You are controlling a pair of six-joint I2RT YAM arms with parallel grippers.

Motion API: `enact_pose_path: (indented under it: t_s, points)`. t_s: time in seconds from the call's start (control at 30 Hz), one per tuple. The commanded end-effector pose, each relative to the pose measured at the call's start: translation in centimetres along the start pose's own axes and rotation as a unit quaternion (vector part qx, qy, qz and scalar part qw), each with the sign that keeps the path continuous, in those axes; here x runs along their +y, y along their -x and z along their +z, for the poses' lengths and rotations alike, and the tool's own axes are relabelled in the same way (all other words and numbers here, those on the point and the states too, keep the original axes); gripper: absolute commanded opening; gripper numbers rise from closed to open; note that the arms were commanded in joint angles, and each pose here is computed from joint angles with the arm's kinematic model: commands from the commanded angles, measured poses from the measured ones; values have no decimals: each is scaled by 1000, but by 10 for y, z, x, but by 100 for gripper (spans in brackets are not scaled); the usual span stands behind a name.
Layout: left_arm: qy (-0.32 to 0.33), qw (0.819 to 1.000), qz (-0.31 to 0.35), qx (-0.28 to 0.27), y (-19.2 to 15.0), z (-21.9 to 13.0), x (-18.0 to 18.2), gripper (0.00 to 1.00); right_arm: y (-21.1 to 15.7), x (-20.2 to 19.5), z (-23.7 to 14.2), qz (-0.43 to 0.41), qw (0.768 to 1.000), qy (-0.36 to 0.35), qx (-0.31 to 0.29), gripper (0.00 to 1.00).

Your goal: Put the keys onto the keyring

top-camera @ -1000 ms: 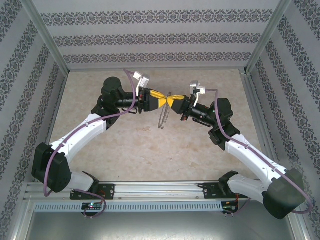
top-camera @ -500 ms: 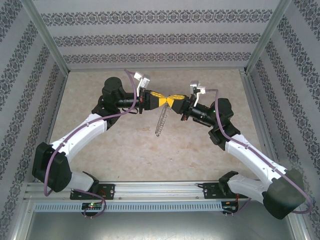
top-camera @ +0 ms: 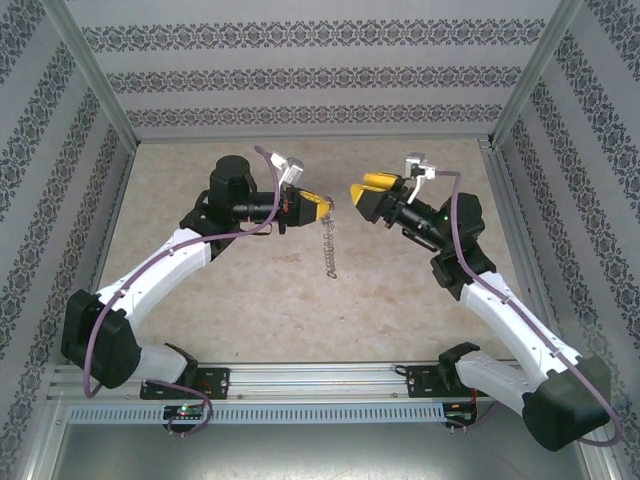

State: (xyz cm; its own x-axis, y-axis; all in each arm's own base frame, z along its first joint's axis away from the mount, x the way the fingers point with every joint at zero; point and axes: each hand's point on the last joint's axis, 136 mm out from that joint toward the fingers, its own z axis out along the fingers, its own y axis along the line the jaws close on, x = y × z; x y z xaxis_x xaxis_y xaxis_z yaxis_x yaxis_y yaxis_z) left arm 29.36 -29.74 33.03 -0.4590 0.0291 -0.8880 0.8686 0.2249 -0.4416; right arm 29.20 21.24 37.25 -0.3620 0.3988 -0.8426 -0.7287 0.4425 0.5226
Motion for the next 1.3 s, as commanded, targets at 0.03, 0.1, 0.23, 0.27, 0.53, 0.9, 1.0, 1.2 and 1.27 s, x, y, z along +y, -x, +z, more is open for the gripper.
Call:
enact_pose_path:
  t_s: [0.03, 0.1, 0.23, 0.27, 0.53, 0.9, 1.0, 1.2, 1.27]
  points:
    - [86, 994, 51, -36, 27, -26, 15, 0, -4, -35, -2, 25, 996, -78, 26, 79]
    - [118, 990, 56, -50, 33, -35, 24, 0, -20, -56, 5, 42, 993, -100, 52, 80]
    - [201, 975, 62, -73, 47, -54, 44, 0, -50, -92, 25, 74, 984, -126, 102, 80]
    - [225, 969, 62, -81, 51, -61, 50, 0, -59, -100, 32, 82, 981, -130, 116, 79]
    - [340, 933, 44, -110, 74, -107, 88, 0, -129, -134, 103, 113, 957, -154, 217, 77]
    - [448, 875, -6, -183, 100, -189, 131, 0, -221, -162, 185, 50, 900, -248, 355, 74]
    - [471, 861, -16, -190, 100, -207, 138, 0, -237, -172, 197, 30, 890, -267, 370, 73]
    - [512, 834, -39, -203, 97, -241, 151, 0, -261, -187, 218, -31, 875, -284, 392, 66]
    - [522, 827, -43, -204, 97, -248, 153, 0, -267, -189, 225, -61, 867, -288, 403, 66]
